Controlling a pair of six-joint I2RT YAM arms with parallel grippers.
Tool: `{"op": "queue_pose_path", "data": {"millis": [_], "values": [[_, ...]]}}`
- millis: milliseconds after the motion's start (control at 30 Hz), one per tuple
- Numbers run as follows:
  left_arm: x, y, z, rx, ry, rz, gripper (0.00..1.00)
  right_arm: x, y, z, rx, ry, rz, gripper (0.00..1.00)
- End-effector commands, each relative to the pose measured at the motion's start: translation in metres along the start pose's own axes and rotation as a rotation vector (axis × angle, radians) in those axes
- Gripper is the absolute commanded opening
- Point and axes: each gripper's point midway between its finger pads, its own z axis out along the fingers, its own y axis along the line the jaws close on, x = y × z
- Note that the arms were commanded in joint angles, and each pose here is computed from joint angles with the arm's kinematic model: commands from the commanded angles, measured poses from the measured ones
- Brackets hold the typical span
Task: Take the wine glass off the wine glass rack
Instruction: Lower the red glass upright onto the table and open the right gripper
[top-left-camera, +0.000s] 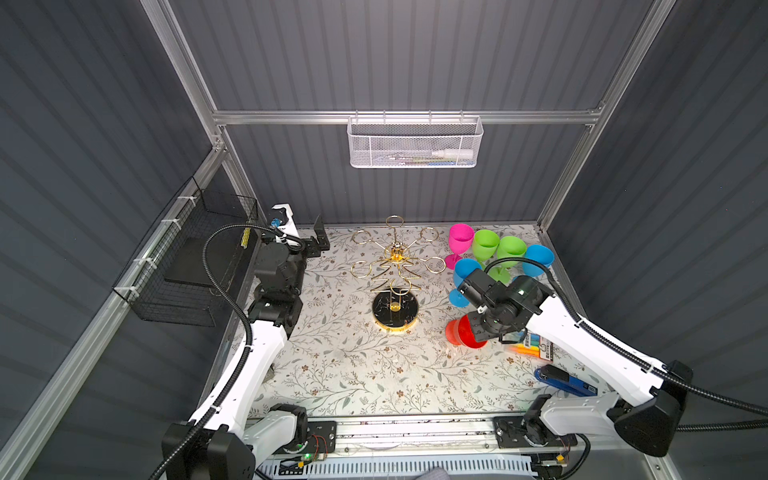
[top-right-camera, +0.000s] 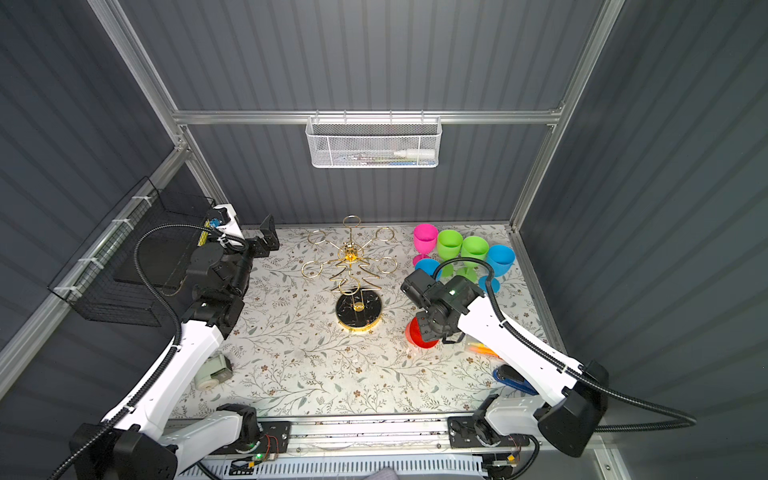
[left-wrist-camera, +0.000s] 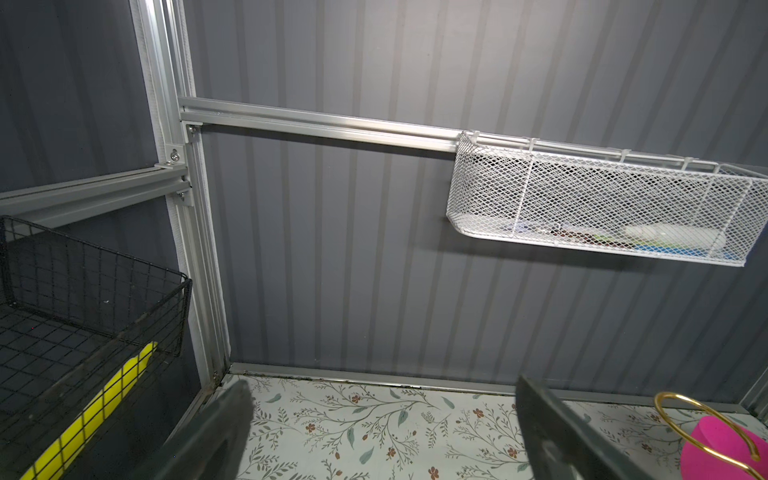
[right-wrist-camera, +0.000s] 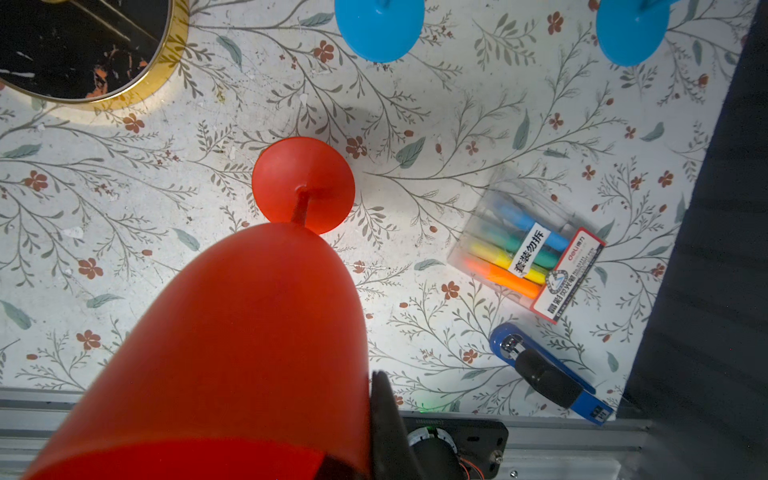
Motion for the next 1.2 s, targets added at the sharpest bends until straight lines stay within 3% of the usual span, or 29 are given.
{"op": "queue_pose_path", "data": {"millis": [0,567,733,867,967,1167], "values": [[-0.008,0.001,-0.004,0.008,-0.030,-0.004,1.00,-0.003,0.002,0.009,-0.011,0.013,-0.009,0.01],[0.003,0.010,-0.004,-0.011,-0.014,-0.009,1.00,-0.015,0.014,0.029,-0.056,0.047,-0.029,0.18],[0.005,0.012,-0.003,-0.017,-0.014,-0.004,1.00,-0.020,0.013,0.021,-0.094,0.008,-0.004,0.33],[0.009,0.015,-0.003,-0.029,-0.015,-0.005,1.00,-0.031,0.011,0.002,-0.164,-0.082,0.041,0.54],[0.013,0.017,-0.003,-0.036,-0.013,-0.007,1.00,-0.040,0.003,-0.018,-0.204,-0.193,0.075,0.63],[0.023,0.024,-0.012,-0.058,-0.028,-0.044,1.00,-0.059,-0.018,-0.069,-0.311,-0.555,0.133,0.77]]}}
